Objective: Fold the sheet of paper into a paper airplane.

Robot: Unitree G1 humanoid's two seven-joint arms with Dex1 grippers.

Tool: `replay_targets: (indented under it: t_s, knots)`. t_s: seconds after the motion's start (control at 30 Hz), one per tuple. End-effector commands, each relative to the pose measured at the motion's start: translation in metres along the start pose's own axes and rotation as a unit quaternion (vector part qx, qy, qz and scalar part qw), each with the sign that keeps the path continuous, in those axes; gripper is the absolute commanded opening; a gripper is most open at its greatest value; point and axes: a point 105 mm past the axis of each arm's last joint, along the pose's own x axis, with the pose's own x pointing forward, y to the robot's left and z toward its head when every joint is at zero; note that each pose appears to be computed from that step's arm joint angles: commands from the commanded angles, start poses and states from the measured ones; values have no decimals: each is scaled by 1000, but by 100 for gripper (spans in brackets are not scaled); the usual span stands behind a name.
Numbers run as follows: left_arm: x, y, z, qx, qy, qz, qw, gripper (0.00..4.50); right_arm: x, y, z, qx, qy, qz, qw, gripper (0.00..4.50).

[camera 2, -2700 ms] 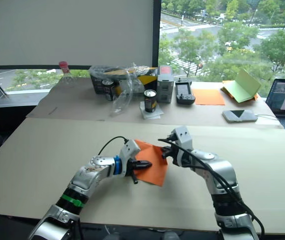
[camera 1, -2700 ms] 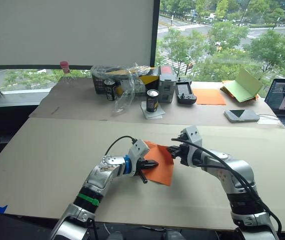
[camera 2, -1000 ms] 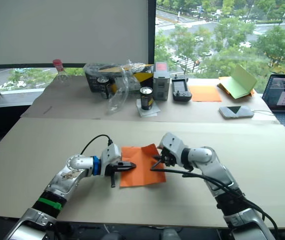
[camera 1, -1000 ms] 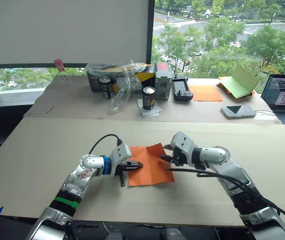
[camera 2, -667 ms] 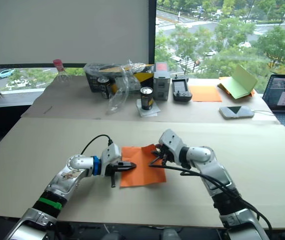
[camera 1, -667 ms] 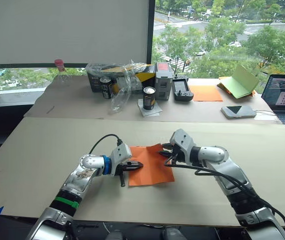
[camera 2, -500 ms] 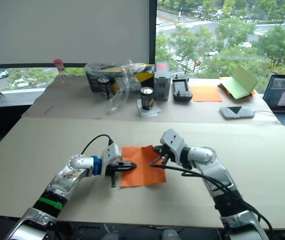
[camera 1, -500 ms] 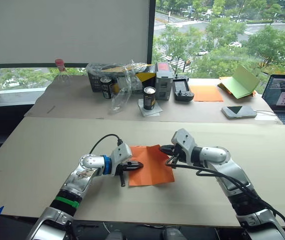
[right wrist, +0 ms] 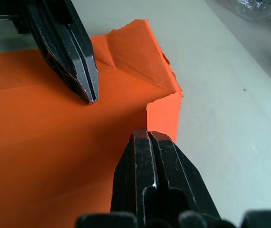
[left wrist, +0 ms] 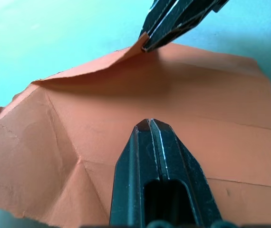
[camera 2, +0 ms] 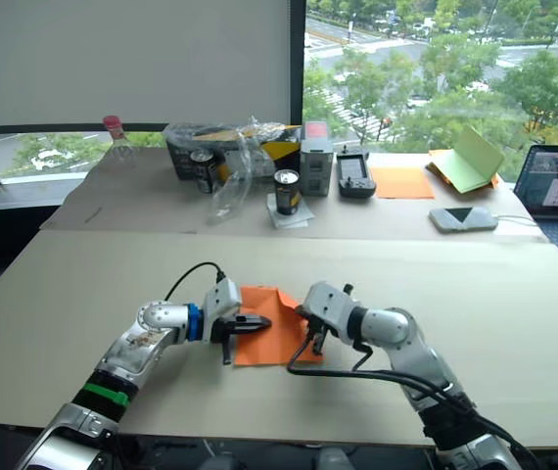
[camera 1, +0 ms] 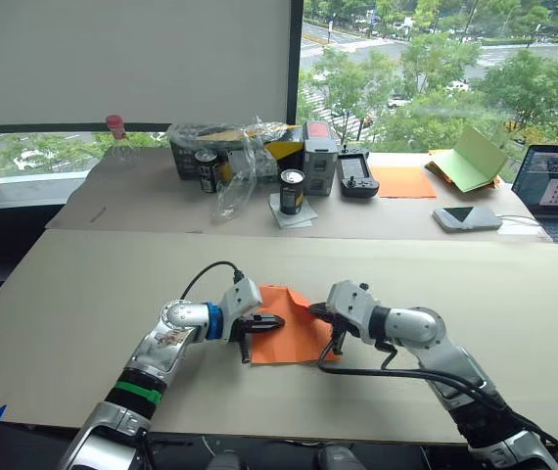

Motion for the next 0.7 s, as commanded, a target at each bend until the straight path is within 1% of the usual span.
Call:
replay_targets:
  t_s: [0.03,0.2,0.23,0.3,0.37,0.47,0.53,0.7]
  knots:
    - [-2,6,11,9,-15,8,1000,0,2,5,5,-17,-11,1,1000,4]
    - [-5,15,21,-11,-39,29,999,0,4,7,-4,-18,11,-2,1000,4]
    - [-6,21,26,-21,-55,44,997,0,3,8,-8,-13,21,0,1000,4]
    - [-9,37,41,-61,-101,89,989,0,2,12,-16,-8,35,8,999,4]
    - [-9,43,48,-74,-114,100,986,0,2,13,-18,-2,37,8,999,4]
    - [-3,41,50,-71,-105,91,988,0,2,12,-19,1,39,6,999,4]
    - [6,41,46,-45,-70,91,992,0,3,12,-20,3,40,4,999,4]
    - [28,45,50,-39,-39,94,994,0,3,6,-22,8,44,-5,999,4]
